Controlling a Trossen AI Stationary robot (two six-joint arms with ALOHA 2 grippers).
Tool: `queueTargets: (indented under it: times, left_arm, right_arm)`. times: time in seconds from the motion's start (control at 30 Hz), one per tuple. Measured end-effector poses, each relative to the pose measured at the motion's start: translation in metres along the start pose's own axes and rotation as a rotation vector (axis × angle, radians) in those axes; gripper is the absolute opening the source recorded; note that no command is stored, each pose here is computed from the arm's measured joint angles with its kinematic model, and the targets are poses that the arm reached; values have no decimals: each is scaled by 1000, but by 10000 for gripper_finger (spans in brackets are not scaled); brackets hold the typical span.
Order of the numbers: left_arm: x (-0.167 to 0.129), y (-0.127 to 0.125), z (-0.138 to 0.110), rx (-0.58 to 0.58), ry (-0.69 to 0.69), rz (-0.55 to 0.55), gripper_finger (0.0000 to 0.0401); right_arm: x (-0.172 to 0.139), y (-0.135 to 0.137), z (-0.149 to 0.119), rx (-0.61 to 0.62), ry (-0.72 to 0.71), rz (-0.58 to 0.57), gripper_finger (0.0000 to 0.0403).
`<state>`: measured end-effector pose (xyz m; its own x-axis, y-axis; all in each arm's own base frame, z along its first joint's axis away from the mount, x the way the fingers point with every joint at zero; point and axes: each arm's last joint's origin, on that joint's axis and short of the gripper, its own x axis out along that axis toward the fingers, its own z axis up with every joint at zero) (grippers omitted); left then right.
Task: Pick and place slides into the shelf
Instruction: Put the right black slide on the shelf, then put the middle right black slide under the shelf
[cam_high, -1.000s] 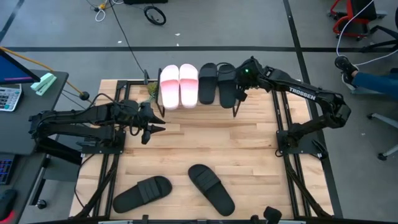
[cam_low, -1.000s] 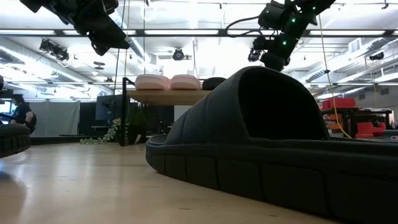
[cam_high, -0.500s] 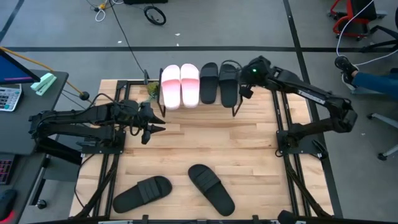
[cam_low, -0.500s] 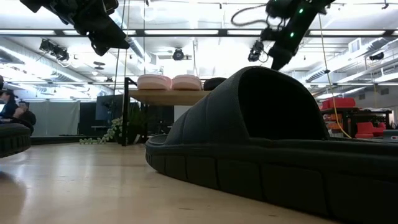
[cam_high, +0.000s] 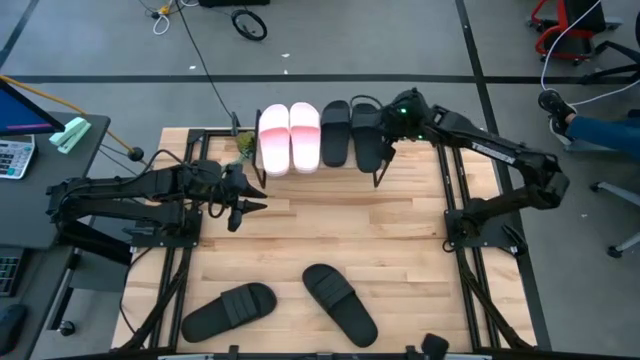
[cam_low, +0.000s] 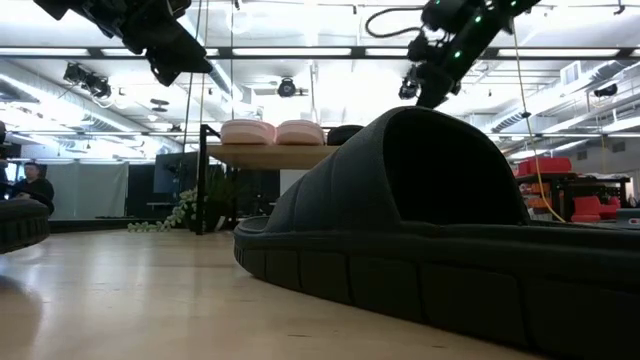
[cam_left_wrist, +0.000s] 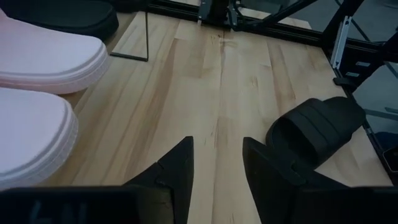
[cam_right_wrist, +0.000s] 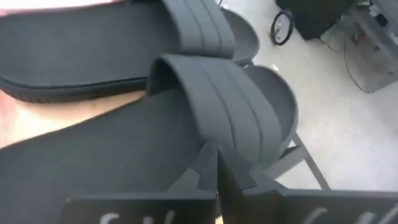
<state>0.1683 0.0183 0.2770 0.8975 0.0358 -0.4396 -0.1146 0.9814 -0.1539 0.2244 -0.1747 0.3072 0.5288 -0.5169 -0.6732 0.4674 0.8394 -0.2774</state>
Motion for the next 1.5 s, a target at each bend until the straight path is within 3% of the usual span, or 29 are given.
queueTargets:
  times: [0.23,0.4,0.53,0.73,0.9,1.1,1.27,1.4,1.5]
  left_arm:
    - [0,0,0,-5,0,0,141]
    - [0,0,0,-5,1,0,148]
    - [0,0,0,-6,1,1,150]
    - [0,0,0,-6,1,2,142]
    - [0,2,0,-14,-6,50,141]
    - [0,2,0,-110,-12,71,151]
    - [0,2,0,-142,-12,69,157]
    - [0,2,0,-172,-12,69,157]
    - [0,2,0,-149,-10,69,153]
  right_arm:
    - [42,-2,-9,17,132,-31,0]
    - [52,-2,-13,5,159,-12,0]
    - [32,-3,-8,2,107,-29,0]
    - [-31,-6,-1,57,-60,-69,0]
    - [-83,6,-5,70,-163,-8,0]
    - [-121,58,-22,42,-193,374,0]
    - [-116,124,-58,-121,-211,627,0]
    - [-103,178,-98,-296,-251,737,0]
    - [-99,205,-121,-442,-287,729,1]
